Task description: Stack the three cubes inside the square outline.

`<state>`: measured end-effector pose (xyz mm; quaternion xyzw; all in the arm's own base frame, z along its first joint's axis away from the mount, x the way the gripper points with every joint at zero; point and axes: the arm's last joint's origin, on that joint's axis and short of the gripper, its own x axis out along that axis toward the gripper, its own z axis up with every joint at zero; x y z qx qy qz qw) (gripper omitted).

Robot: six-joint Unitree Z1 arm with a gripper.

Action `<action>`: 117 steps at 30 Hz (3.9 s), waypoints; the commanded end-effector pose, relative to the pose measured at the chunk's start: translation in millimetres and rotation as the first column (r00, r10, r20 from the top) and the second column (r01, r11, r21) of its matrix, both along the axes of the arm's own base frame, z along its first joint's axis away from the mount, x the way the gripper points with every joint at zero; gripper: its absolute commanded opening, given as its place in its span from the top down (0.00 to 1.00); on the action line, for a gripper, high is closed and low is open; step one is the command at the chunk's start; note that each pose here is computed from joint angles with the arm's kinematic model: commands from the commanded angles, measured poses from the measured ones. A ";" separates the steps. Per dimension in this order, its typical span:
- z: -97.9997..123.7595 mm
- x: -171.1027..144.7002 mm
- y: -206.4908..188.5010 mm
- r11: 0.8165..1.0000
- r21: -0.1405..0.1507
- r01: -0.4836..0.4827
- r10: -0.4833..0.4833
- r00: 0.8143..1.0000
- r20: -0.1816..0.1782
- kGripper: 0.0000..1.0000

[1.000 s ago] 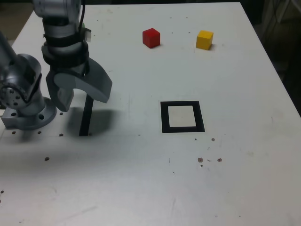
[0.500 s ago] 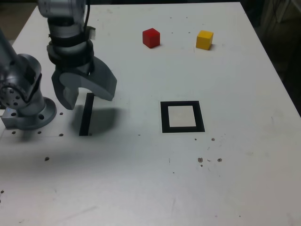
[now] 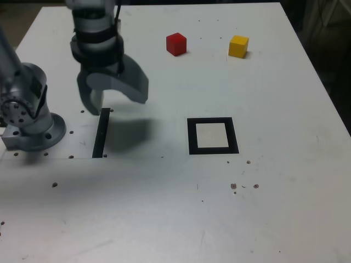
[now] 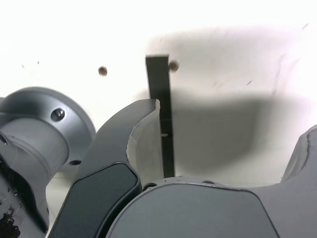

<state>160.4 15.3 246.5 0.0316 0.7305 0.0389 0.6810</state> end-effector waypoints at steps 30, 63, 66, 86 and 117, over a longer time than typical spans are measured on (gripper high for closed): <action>29.3 82.6 104.7 0.993 0.007 -0.120 0.120 0.990 -0.067 0.04; 16.8 145.0 239.4 0.975 -0.039 -0.218 0.210 0.968 -0.139 0.05; 15.7 145.8 247.8 0.973 -0.041 -0.229 0.221 0.965 -0.141 0.05; 11.9 142.8 281.3 0.948 -0.071 -0.311 0.298 0.944 -0.144 0.05; 0.2 142.2 288.8 0.823 -0.044 -0.566 0.549 0.813 -0.193 0.05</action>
